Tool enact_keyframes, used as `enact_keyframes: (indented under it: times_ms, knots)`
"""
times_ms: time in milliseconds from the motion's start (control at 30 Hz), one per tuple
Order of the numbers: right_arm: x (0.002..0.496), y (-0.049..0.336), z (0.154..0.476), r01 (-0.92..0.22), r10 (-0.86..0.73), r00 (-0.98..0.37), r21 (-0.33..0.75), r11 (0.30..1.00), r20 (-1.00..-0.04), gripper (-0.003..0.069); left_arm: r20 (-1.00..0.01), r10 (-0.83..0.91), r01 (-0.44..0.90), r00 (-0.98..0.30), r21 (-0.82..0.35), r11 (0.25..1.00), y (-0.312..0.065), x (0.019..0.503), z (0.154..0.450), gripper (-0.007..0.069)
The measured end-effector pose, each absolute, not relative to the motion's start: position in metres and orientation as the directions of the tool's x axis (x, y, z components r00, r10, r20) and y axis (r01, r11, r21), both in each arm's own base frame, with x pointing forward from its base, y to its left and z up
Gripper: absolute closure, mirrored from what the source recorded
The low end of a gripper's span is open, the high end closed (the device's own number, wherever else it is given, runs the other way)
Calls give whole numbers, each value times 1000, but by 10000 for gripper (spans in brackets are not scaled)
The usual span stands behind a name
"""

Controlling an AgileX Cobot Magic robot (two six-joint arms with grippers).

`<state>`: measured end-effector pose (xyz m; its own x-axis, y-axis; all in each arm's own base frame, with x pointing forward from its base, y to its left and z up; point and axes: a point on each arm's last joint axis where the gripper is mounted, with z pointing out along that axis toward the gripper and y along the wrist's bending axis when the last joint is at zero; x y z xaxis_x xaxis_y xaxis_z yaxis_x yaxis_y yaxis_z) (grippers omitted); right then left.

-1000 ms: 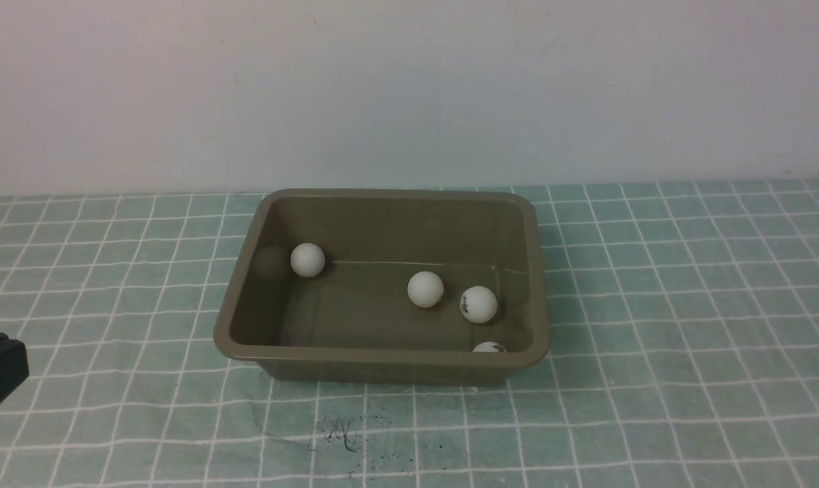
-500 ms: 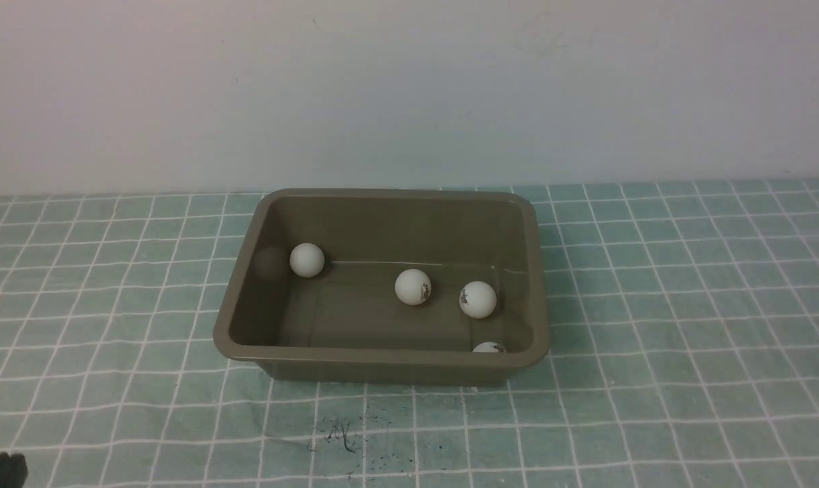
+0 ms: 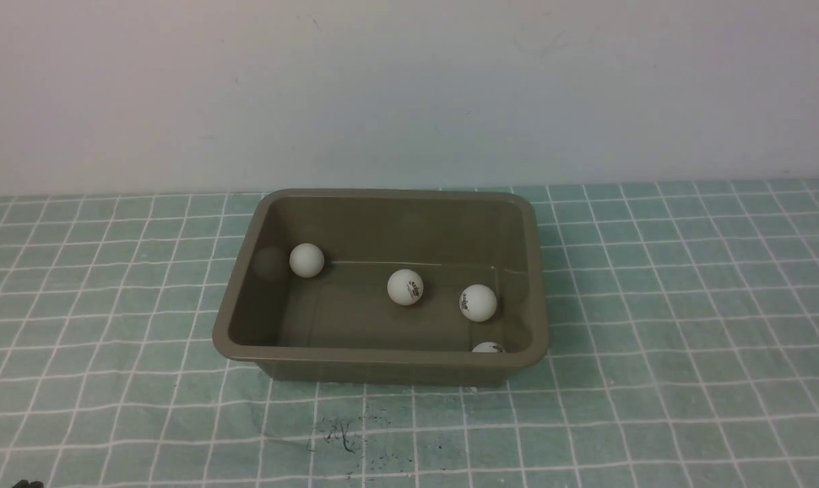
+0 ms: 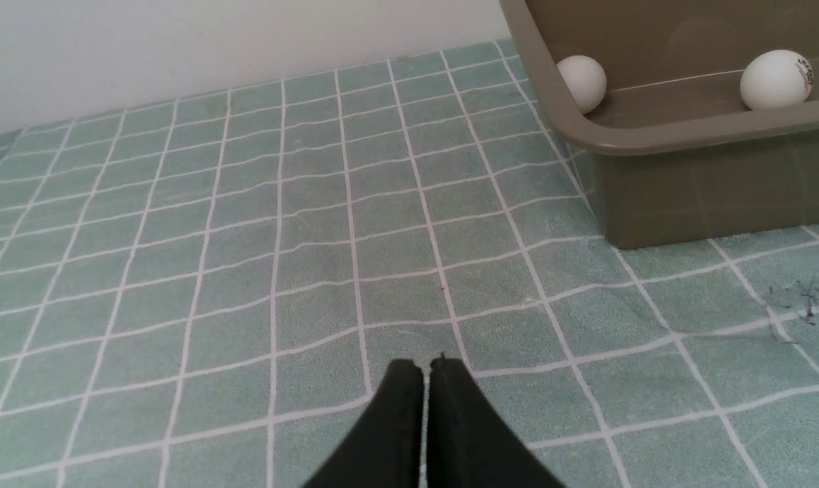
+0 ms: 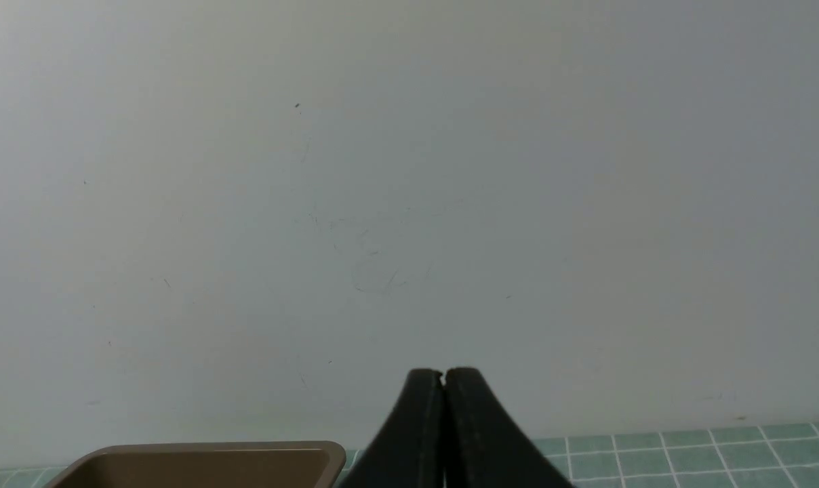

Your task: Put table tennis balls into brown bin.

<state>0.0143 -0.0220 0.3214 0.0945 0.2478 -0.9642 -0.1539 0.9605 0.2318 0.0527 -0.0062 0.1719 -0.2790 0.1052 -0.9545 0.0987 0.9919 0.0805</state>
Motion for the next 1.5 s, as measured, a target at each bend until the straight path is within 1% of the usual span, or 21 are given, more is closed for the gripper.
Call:
enact_keyframes:
  times_ms: [567,667,767,800,933,967,1067,1167,1300,1333,1367,1400,1433,1500]
  knots:
    - [14,-21,322,-163,258,93,241,957,-962,672,-955,105,99,-279,80,992,-6,53,172,630]
    - [13,-17,323,-220,272,93,247,944,-958,672,-955,105,99,-279,80,992,-6,53,172,630]
    - [11,-9,324,-298,241,96,203,933,-966,672,-955,105,99,-279,80,992,-6,53,172,630]
    - [11,-5,325,-336,206,123,155,929,-971,672,-955,105,99,-279,80,992,-6,53,172,630]
    - [8,3,328,-422,208,172,119,899,-963,672,-955,105,99,-279,80,992,-6,53,172,630]
    - [8,3,328,-425,215,171,125,896,-961,672,-955,105,99,-279,80,992,-6,53,172,630]
    - [8,4,328,-438,194,186,96,894,-963,672,-955,105,99,-279,80,992,-6,53,172,630]
    - [12,6,319,-418,158,171,73,906,-973,672,-955,105,99,-279,80,992,-6,53,172,630]
    - [27,7,291,-277,57,115,23,961,-992,672,-955,105,99,-279,80,992,-6,53,172,630]
    - [34,6,275,-210,12,73,-3,978,-997,672,-955,105,99,-279,80,992,-6,53,172,630]
    - [36,6,267,-186,2,51,-7,982,-999,672,-955,105,99,-279,80,992,-6,53,172,630]
    - [42,5,248,-142,-23,-8,-22,990,-1000,672,-955,105,99,-279,80,992,-6,53,172,630]
    - [44,5,242,-125,-27,-25,-23,992,-999,672,-955,105,99,-279,80,992,-6,53,172,630]
    - [51,3,211,-84,-37,-120,-27,996,-992,672,-955,105,99,-279,80,992,-6,53,172,630]
